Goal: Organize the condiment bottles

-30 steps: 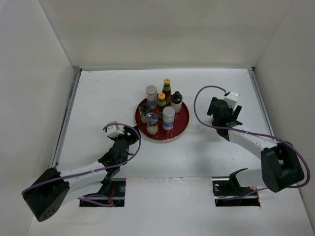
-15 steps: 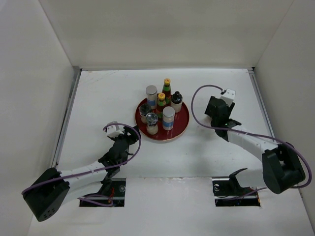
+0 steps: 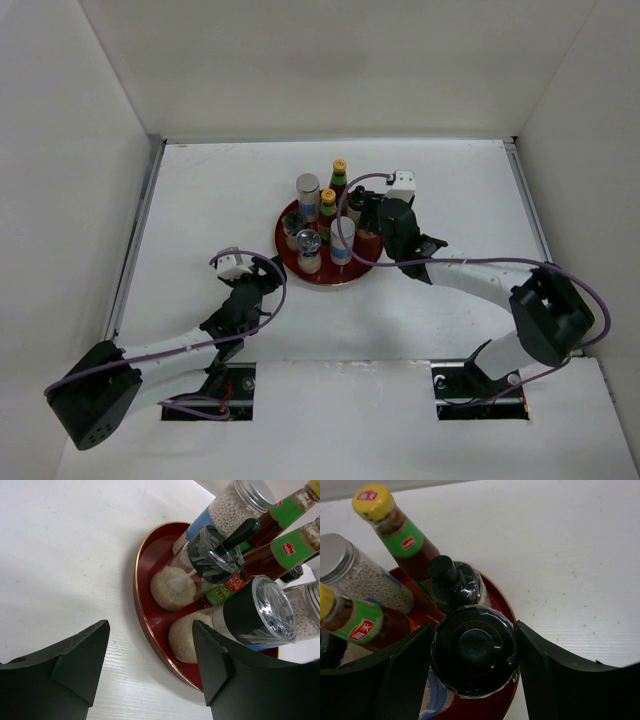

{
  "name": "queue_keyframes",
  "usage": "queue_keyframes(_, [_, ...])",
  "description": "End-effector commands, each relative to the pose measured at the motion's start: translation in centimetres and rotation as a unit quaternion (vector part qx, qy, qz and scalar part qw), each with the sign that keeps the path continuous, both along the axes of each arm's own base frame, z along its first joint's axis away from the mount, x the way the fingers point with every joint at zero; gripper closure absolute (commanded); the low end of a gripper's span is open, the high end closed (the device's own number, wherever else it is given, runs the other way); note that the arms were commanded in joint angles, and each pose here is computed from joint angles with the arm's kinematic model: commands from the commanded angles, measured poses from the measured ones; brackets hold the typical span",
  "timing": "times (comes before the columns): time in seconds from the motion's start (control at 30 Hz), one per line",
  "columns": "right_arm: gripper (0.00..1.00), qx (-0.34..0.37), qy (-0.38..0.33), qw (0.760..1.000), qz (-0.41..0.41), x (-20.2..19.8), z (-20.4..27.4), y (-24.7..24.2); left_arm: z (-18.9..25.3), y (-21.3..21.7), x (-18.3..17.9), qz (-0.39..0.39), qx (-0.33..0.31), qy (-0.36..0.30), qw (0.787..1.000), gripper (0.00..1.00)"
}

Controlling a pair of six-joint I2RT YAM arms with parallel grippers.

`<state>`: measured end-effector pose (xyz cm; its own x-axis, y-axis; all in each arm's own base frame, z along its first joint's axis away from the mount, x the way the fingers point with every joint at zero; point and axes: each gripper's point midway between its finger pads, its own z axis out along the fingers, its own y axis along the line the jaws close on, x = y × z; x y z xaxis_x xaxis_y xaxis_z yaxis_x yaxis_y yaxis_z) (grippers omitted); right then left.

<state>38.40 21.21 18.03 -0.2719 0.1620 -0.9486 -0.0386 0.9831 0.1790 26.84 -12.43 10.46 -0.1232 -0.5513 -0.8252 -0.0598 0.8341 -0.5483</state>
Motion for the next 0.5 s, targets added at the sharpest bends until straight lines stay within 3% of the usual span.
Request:
queue_keyframes(0.0, [0.42, 0.045, -0.031, 0.998, 0.016, 1.6, 2.0, 2.4, 2.1, -0.2, 0.5, 0.004, -0.034, -0.029, 0.999, 0.33])
queue_keyframes(0.23, [0.35, 0.045, -0.005, 0.999, 0.013, 1.7, -0.7, 2.8, 2.2, 0.0, 0.6, 0.007, -0.035, -0.029, 0.999, 0.24])
queue_keyframes(0.4, [0.11, 0.05, -0.005, 0.999, 0.011, 0.8, -0.2, 2.6, 2.1, 0.1, 0.7, 0.009, -0.033, -0.027, 0.999, 0.2])
queue_keyframes(0.43, [0.0, 0.054, -0.009, 0.998, 0.007, 0.6, 0.2, 2.2, 2.1, 0.0, 0.7, 0.009, -0.033, -0.028, 0.999, 0.17])
queue_keyframes(0.47, [0.0, 0.058, -0.015, 0.998, 0.003, 0.3, 0.8, 1.8, 2.2, 0.0, 0.8, 0.009, -0.03, -0.029, 0.999, 0.12])
